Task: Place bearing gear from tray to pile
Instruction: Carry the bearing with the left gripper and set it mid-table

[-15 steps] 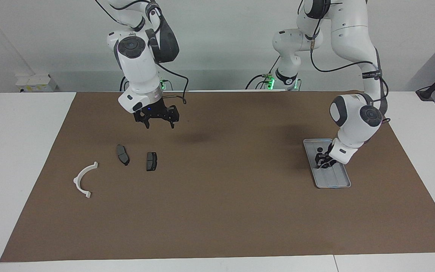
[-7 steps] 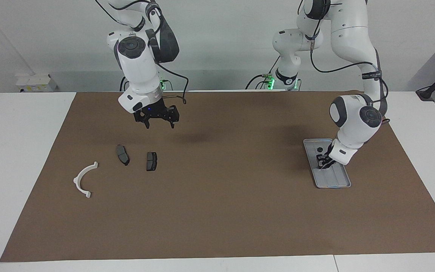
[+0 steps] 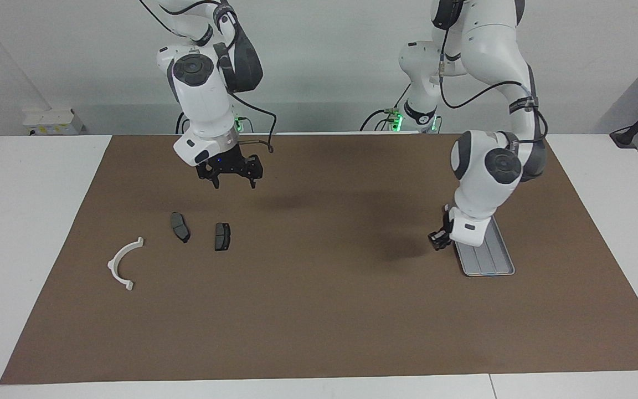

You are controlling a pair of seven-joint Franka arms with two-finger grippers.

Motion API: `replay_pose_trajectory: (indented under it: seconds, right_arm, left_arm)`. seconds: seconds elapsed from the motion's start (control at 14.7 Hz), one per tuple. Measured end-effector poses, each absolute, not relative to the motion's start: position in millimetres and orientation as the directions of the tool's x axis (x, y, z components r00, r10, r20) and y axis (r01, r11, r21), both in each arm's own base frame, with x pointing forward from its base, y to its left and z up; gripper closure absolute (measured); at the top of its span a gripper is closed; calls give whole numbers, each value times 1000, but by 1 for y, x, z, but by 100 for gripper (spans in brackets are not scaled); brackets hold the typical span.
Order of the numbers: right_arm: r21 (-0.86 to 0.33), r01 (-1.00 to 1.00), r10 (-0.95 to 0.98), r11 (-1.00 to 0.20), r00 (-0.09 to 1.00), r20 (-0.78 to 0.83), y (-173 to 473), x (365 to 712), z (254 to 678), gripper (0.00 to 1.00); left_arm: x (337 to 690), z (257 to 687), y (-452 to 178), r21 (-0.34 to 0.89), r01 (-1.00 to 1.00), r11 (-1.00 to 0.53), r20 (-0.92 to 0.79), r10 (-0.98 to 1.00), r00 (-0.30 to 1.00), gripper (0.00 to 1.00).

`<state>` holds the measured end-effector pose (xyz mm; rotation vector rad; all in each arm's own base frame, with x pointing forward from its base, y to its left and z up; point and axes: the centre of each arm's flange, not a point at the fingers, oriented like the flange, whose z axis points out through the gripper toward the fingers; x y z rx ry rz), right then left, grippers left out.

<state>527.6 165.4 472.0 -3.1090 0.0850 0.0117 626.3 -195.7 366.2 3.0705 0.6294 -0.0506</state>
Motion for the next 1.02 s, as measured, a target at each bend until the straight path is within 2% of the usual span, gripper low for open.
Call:
replay_pose_trajectory:
  seconds: [0.2,0.41,0.95,1.02]
  right_arm:
    - [-31,-57,-57,-998,998,-8,164,528,472,0]
    - [-31,-58,-58,-998,998,-8,164,528,472,0]
    - [-31,-60,-60,-998,998,-8,163,528,472,0]
    - [-31,-60,-60,-998,998,-8,163,528,472,0]
  left_arm:
    - [604,357,-271,21,473,-881,-13,472,881,66]
    - [585,337,-311,37,510,-859,-5,510,860,66]
    - [559,297,-326,51,515,-856,1,515,857,66]
    - [557,295,-327,49,513,-857,-1,513,858,60]
